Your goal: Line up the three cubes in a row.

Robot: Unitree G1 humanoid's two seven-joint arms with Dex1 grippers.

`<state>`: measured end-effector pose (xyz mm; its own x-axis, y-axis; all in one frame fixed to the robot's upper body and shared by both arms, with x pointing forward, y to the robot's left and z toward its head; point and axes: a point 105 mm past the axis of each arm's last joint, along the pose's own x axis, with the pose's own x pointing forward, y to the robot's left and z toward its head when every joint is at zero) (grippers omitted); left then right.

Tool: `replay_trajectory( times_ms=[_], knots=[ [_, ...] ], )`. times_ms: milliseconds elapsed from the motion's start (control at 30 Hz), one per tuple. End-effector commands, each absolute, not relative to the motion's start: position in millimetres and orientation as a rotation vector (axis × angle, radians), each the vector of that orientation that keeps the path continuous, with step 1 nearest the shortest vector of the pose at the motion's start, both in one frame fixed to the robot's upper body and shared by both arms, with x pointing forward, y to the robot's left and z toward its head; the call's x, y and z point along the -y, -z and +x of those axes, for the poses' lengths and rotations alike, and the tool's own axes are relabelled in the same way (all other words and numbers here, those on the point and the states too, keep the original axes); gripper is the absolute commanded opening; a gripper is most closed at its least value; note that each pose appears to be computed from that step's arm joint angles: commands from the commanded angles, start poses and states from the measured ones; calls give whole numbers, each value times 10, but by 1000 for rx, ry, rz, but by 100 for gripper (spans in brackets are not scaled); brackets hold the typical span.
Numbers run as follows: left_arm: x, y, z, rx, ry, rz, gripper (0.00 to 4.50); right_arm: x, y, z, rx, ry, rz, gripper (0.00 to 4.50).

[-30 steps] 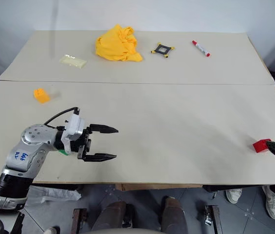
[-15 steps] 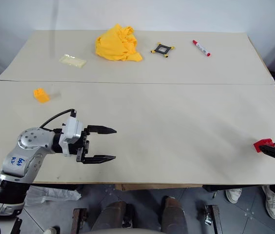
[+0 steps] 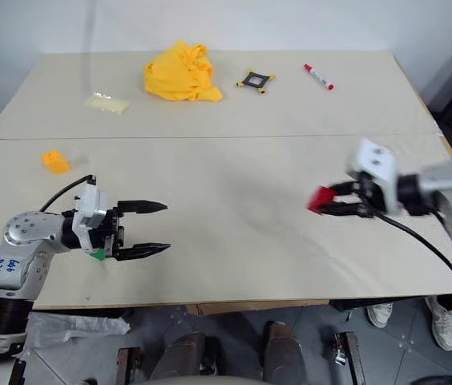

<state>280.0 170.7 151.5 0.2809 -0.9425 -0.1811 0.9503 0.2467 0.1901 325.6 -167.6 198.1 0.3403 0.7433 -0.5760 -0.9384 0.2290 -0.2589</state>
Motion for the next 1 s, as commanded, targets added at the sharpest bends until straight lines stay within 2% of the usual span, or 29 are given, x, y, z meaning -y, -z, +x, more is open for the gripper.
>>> replay_trajectory(
  times_ms=[33, 167, 367, 633, 833, 1000],
  knots=[
    [-1763, -1582, 2773, -2, 1262, 307, 450, 1463, -1875, 3362, -389, -1262, -712, 148],
    [-1836, -1609, 2660, -7, 1214, 338, 450, 1121, -1715, 3665, -370, -1282, -821, 148],
    [-1881, -1631, 2583, -13, 1173, 348, 450, 1034, -1683, 3792, -361, -1320, -870, 148],
    [-1903, -1641, 2567, -17, 1143, 353, 450, 1018, -1640, 3756, -395, -1412, -918, 148],
    [-1883, -1634, 2567, -19, 1147, 356, 450, 1410, -1700, 3684, -444, -1374, -929, 148],
    [-1837, -1620, 2593, -15, 1163, 352, 450, 1580, -1640, 3517, -489, -1368, -871, 148]
  ],
)
